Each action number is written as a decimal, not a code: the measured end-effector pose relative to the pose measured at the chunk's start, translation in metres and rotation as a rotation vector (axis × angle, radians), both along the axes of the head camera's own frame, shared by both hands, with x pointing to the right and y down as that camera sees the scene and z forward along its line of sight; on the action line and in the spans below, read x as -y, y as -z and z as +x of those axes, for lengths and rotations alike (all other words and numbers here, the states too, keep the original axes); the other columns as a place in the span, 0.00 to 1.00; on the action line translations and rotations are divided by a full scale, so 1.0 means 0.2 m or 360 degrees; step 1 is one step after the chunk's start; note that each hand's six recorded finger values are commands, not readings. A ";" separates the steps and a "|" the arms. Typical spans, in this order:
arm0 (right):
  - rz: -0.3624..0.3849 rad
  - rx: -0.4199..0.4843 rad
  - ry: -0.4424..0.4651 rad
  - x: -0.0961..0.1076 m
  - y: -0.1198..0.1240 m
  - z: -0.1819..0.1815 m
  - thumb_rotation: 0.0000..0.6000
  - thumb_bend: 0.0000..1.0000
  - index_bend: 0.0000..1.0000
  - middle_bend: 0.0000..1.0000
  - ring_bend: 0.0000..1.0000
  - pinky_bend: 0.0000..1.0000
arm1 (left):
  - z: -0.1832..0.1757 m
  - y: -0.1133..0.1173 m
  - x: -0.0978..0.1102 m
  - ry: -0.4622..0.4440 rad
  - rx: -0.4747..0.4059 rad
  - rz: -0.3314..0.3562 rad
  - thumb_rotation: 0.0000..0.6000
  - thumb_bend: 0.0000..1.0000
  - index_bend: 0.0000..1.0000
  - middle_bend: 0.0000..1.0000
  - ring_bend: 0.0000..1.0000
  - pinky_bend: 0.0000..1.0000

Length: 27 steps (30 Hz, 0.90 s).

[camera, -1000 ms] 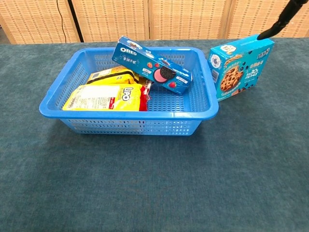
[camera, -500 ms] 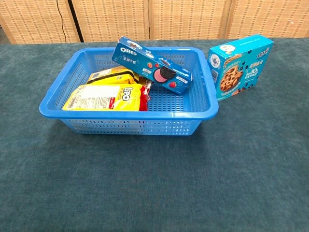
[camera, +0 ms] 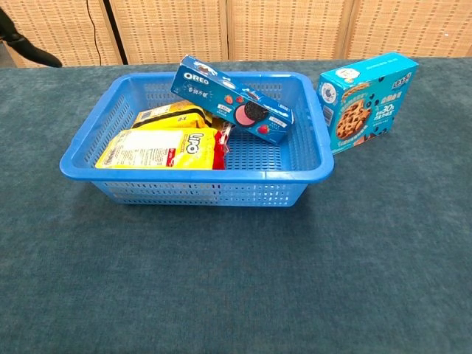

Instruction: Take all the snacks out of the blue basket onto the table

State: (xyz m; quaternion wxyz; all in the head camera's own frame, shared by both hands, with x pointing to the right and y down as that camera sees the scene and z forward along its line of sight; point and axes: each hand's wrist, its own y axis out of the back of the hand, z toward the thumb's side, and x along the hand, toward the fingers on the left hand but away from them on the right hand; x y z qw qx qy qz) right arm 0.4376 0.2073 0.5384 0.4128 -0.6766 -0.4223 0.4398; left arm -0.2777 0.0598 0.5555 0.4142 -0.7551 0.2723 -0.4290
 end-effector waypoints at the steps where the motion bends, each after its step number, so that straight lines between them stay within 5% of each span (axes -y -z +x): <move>1: 0.0006 0.0001 -0.0010 0.00 0.00 0.01 1.00 0.00 0.00 0.00 0.00 0.06 | 0.03 -0.02 0.02 0.0000 0.0037 0.0000 1.00 0.02 0.00 0.00 0.00 0.00; 22: 0.0075 -0.0073 -0.0115 0.04 0.01 0.09 1.00 0.00 0.00 0.00 0.00 0.06 | 0.61 -0.48 0.27 0.0040 0.0287 -0.0199 1.00 0.02 0.00 0.00 0.00 0.00; 27: 0.0069 -0.0086 -0.0129 0.05 0.00 0.10 1.00 0.00 0.00 0.00 0.00 0.06 | 0.67 -0.57 0.28 0.0046 0.0303 -0.0257 1.00 0.02 0.00 0.00 0.00 0.09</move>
